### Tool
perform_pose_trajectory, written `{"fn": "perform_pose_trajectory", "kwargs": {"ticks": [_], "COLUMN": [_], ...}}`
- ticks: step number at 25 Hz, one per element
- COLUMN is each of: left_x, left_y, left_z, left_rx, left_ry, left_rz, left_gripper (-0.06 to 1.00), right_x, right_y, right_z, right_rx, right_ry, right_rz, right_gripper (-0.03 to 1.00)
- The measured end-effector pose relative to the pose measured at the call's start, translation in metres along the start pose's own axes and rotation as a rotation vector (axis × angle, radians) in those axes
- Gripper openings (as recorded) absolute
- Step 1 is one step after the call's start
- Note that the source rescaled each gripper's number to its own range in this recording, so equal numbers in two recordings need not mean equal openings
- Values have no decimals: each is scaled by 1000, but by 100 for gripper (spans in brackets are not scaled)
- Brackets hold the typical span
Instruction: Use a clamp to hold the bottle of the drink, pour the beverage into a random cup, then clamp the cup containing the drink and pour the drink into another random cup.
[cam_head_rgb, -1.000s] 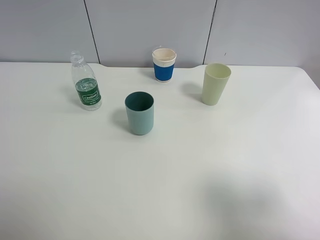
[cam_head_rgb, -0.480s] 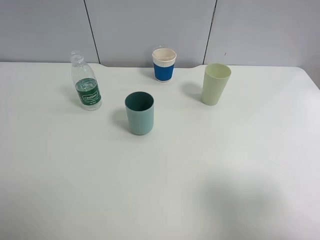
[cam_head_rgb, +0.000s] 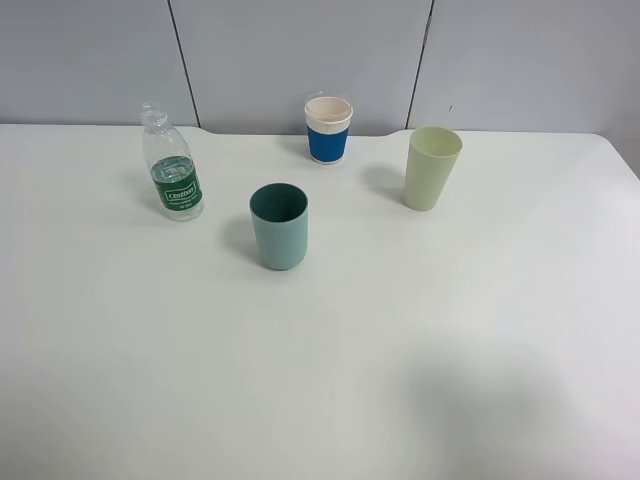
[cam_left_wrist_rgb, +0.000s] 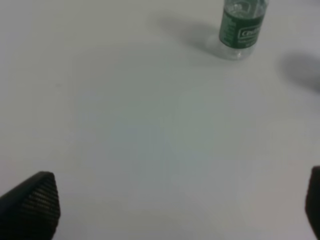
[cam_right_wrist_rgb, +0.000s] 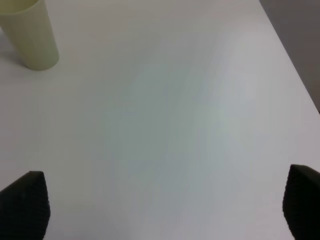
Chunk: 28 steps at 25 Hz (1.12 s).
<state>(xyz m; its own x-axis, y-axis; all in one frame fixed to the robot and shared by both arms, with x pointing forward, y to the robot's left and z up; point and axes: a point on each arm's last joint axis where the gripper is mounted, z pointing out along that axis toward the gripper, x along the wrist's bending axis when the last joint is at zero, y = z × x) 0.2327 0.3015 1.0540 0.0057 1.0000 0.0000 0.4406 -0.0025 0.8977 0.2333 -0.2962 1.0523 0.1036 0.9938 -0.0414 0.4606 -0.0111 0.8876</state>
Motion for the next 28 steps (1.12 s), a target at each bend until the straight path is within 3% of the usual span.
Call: {"fn": "perform_pose_trajectory", "kwargs": {"ticks": [28], "left_x": [0], "left_y": [0], "left_z": [0], "left_rx": [1], "left_ry": [0], "left_rz": [0], "left_gripper": [100], "right_x": [0], "right_y": [0], "right_z": [0], "right_rx": [0], "right_ry": [0], "right_rz": [0], "right_gripper": [77]}}
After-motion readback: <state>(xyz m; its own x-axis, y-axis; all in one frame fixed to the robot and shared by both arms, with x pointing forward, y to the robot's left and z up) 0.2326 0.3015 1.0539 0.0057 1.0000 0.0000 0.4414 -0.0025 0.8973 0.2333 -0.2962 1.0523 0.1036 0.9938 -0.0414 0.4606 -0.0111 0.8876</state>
